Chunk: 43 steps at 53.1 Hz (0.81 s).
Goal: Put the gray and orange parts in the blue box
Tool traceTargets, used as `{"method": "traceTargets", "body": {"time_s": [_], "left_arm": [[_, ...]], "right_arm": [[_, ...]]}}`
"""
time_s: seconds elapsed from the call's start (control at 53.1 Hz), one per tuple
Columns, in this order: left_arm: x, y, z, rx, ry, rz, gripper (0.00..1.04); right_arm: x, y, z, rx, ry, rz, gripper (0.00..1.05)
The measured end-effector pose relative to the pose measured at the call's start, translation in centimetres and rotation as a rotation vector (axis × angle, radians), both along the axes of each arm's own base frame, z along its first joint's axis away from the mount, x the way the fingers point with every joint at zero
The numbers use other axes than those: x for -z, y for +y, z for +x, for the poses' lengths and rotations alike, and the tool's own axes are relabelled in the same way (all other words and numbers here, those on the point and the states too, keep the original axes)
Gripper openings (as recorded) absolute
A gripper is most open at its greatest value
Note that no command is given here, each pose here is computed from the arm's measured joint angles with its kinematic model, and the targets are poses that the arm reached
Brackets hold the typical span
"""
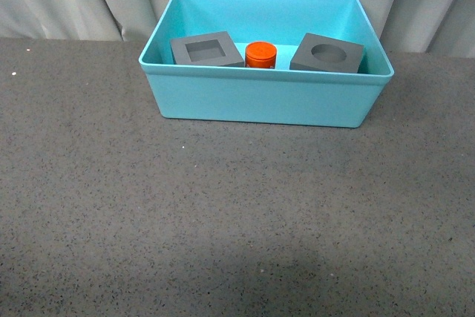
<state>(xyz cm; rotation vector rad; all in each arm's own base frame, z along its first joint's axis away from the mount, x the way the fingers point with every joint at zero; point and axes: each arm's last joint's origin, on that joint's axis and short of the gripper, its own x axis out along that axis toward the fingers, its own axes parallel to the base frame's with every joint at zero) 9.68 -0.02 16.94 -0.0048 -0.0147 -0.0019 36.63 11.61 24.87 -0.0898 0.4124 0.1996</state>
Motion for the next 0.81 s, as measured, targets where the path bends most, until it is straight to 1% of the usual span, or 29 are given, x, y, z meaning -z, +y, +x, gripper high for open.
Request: {"method": "traceTargets", "body": {"time_s": [0.151,0.169,0.226,0.282,0.339,0.376,0.414,0.47,0.508,0.546,0.64,0.809], "left_arm": [[0.0,0.0,0.0,0.001,0.0,0.0,0.98],[0.0,0.0,0.0,0.001,0.0,0.0,0.98],[0.0,0.0,0.0,0.0,0.0,0.0,0.98],[0.0,0.0,0.0,0.0,0.0,0.0,0.98],[0.0,0.0,0.0,0.0,0.0,0.0,0.98],[0.0,0.0,0.0,0.0,0.0,0.0,0.98],[0.0,0.0,0.0,0.0,0.0,0.0,0.98],[0.0,0.0,0.0,0.0,0.0,0.0,0.98],[0.0,0.0,0.0,0.0,0.0,0.0,0.98],[0.0,0.0,0.0,0.0,0.0,0.0,0.98],[0.0,0.0,0.0,0.001,0.0,0.0,0.98],[0.0,0.0,0.0,0.0,0.0,0.0,0.98]], "right_arm": [[0.5,-1.8,-3.4,0.147,-0.07,-0.076,0.95],[0.7,-2.2,-4.1,0.189,-0.097,-0.106,0.95],[1.1,-3.2,-5.5,0.274,-0.148,-0.129,0.95],[1.5,-3.9,-6.5,0.294,-0.128,-0.116,0.95],[2.0,-4.5,-7.6,0.29,-0.09,-0.052,0.95],[2.5,-5.0,-8.0,0.245,-0.16,0.007,0.89],[3.1,-5.5,-8.7,0.203,-0.261,0.055,0.8],[3.5,-6.5,-10.4,0.193,-0.371,0.089,0.66],[3.7,-7.1,-11.4,0.196,-0.403,0.095,0.57],[3.8,-7.5,-12.2,0.197,-0.412,0.096,0.5],[5.0,-8.7,-14.4,0.199,-0.403,0.091,0.26],[5.9,-9.5,-16.4,0.198,-0.403,0.091,0.0]]}}
